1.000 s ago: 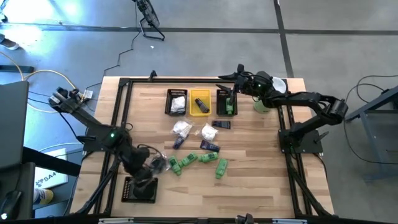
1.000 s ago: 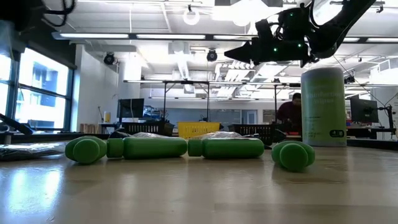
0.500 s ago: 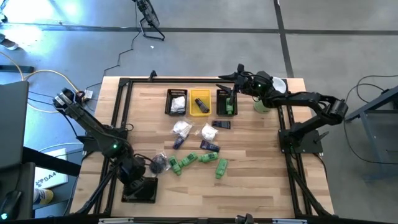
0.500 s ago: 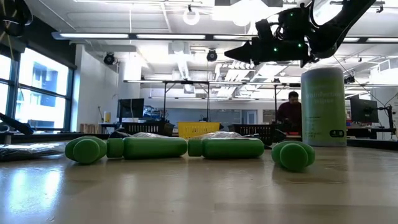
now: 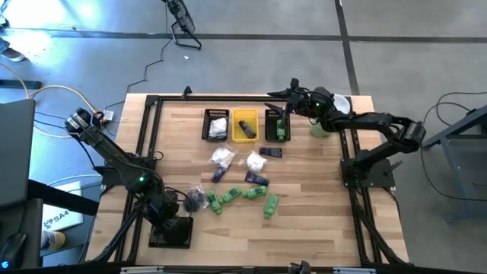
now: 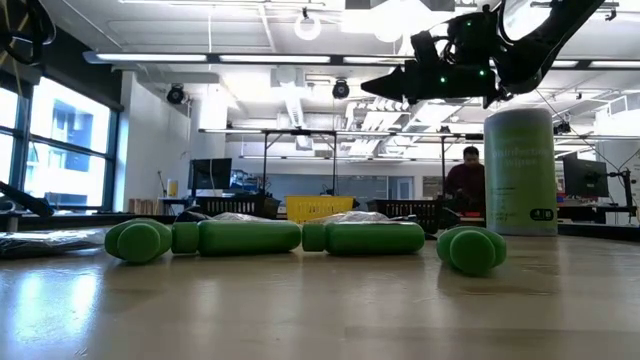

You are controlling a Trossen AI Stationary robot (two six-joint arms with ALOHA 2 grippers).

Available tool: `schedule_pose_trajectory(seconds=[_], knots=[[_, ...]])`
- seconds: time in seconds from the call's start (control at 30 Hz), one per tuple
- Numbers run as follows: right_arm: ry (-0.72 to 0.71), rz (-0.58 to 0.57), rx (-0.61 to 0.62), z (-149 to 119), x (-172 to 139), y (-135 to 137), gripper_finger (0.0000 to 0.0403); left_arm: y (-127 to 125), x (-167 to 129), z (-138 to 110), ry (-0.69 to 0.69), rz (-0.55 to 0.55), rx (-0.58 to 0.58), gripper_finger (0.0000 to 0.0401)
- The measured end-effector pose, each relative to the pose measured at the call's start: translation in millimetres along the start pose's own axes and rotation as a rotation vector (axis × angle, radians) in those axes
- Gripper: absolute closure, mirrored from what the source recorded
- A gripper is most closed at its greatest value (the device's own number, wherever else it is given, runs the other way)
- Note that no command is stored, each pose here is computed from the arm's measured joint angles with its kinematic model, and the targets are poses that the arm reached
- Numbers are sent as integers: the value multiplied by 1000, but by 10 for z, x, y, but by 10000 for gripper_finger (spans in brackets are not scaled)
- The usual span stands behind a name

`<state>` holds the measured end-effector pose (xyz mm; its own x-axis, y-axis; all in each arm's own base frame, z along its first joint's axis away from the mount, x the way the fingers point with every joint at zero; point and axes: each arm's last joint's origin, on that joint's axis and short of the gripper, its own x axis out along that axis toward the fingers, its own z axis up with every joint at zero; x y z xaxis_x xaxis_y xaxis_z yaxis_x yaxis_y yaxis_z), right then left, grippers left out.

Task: Pick & Place Travel size toiletries
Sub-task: Put the black hairbrush into the bottom black bin

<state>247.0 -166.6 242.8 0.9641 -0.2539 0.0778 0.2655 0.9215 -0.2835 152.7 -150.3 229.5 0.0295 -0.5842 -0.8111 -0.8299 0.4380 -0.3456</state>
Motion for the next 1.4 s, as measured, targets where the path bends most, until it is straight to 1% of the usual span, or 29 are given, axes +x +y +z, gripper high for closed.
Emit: schedule_pose_trajectory(seconds=[0.13,0.23,0.33,0.43,0.5,0.6,0.7,0.8,0.97,1.1,1.4], knots=[[0,0,0,0,0,0,230,0,0,0,0,0,7,268],[1,0,0,0,0,0,230,0,0,-1,2,0,30,261],[2,0,0,-1,0,0,230,-16,0,-4,5,-15,45,263],[3,1,0,-3,0,1,230,-57,-2,-15,13,-56,87,270],[3,0,0,-3,0,1,230,-98,-5,-26,19,-98,112,278],[3,0,-5,-2,0,0,230,-183,-18,-44,5,-188,154,287],[3,0,-7,-3,0,1,230,-256,-35,-50,-44,-273,178,294],[3,0,-7,-4,0,1,230,-285,-44,-43,-92,-313,181,299],[3,0,-7,-3,0,0,230,-287,-45,-36,-118,-318,187,308],[3,0,-7,-3,0,1,230,-289,-47,-27,-154,-322,231,319],[0,0,-8,0,0,0,230,-311,-80,55,-414,-341,360,363]])
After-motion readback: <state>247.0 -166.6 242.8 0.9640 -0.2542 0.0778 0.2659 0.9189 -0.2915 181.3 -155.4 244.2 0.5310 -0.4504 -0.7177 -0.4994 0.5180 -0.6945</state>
